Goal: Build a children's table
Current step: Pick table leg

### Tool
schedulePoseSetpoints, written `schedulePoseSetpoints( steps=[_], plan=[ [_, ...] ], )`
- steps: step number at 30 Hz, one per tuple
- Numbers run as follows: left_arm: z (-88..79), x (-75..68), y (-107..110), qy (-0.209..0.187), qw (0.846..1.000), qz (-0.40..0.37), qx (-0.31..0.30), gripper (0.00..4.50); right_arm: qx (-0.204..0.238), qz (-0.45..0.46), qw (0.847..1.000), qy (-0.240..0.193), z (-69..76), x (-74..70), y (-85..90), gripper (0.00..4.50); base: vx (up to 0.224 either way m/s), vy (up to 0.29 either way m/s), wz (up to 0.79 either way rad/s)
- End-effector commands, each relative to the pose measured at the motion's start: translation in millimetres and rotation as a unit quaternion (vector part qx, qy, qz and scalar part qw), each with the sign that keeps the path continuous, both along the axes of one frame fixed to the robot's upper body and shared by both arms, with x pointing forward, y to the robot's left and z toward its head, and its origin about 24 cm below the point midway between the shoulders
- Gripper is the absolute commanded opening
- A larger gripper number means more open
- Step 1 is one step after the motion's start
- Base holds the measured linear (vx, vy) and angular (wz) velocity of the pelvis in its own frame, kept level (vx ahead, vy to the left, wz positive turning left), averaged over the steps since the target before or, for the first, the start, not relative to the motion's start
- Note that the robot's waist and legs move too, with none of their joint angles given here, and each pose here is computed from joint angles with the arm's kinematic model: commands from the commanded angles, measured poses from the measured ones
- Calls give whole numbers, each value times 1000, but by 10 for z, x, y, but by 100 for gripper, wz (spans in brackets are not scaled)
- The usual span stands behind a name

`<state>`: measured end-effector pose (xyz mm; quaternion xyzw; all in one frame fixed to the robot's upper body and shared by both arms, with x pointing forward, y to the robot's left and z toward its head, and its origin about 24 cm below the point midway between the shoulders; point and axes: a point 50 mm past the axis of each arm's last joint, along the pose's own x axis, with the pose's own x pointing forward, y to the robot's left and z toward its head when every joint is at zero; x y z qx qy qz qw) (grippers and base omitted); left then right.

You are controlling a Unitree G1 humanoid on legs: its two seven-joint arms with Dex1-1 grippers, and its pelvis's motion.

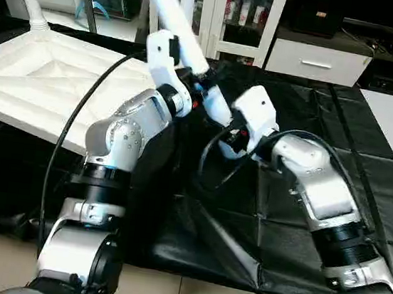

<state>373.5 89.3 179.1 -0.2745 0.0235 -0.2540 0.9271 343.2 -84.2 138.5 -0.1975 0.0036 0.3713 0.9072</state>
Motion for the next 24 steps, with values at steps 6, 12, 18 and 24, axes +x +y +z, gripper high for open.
schedulePoseSetpoints(
  steps=[6, 12, 18, 24],
  plan=[
    [-6, 84, 186, 15, 997, 77, -5, 317, 2, -64, 996, -68, 135, 82, -21, 184, 0, 0, 0],
    [-35, 94, 188, 19, 996, 88, -7, 317, 8, -79, 993, -90, 180, 106, 2, 184, 0, 0, 0],
    [-26, 97, 196, 16, 996, 87, -18, 250, 12, -80, 992, -95, 187, 112, 20, 184, 0, 0, 0],
    [-12, 94, 195, 12, 996, 84, -20, 225, 14, -84, 992, -98, 185, 116, 8, 184, 0, 0, 0]
  ],
)
